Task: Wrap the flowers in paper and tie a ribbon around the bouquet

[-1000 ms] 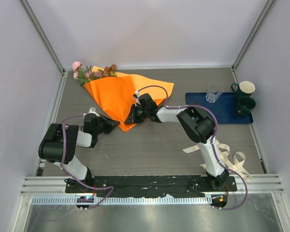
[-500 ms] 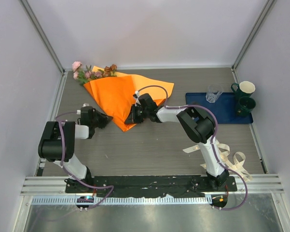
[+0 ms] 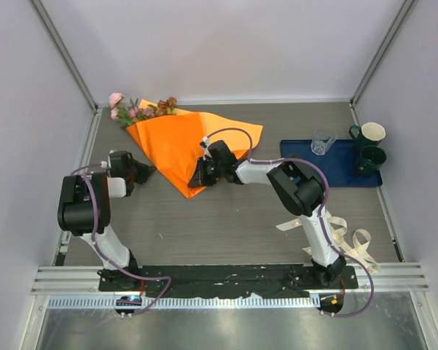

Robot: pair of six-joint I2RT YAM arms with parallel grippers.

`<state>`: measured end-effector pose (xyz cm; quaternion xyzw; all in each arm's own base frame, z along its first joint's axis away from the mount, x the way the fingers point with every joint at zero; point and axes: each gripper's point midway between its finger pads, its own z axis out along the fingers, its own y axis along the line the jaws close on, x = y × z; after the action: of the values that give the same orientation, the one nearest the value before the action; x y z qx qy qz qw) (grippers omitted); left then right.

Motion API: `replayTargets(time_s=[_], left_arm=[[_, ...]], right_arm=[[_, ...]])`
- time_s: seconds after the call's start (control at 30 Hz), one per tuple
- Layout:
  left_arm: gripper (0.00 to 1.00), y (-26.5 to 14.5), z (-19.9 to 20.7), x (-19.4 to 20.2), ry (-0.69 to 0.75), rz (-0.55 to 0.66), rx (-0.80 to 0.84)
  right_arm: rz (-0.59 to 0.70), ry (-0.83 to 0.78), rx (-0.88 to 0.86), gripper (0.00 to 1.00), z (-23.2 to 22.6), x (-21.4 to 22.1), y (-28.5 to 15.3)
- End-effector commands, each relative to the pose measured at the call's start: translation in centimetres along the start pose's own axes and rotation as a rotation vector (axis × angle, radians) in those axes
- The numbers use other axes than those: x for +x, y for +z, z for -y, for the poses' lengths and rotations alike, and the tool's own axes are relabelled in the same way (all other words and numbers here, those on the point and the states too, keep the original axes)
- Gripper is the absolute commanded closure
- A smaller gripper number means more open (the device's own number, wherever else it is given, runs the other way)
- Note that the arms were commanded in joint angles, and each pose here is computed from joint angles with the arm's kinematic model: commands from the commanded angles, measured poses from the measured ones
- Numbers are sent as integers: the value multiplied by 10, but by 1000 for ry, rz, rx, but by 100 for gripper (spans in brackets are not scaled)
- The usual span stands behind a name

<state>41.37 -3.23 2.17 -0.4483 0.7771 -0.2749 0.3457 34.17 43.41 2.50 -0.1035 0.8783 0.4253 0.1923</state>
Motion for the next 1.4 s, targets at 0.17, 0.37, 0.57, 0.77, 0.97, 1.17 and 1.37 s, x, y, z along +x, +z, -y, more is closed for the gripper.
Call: replayTargets(time_s=[0.17,0.37,0.57,0.77,0.97,1.17,1.37], left_arm=[[100,24,-20,-32,-55,15,-46],[100,-7,-4,-27,-59,43,27],[94,-30,24,-26,-15,49,158],[99,-15,47,-18,-63,-45,275],[100,13,40,-24,-95,-47,241],[100,37,17,-35,-136,-28,152],[100,49,-7,-55,-159,11,40]], right_arm=[[-48,-8,61,100,20,11,7],[-49,-12,64,100,21,10,9],[-51,-12,65,100,22,10,11],[-49,-9,62,100,21,10,12],[-54,-9,68,100,22,11,10],[-53,-13,69,100,21,10,10],[-49,-22,72,100,19,7,7]])
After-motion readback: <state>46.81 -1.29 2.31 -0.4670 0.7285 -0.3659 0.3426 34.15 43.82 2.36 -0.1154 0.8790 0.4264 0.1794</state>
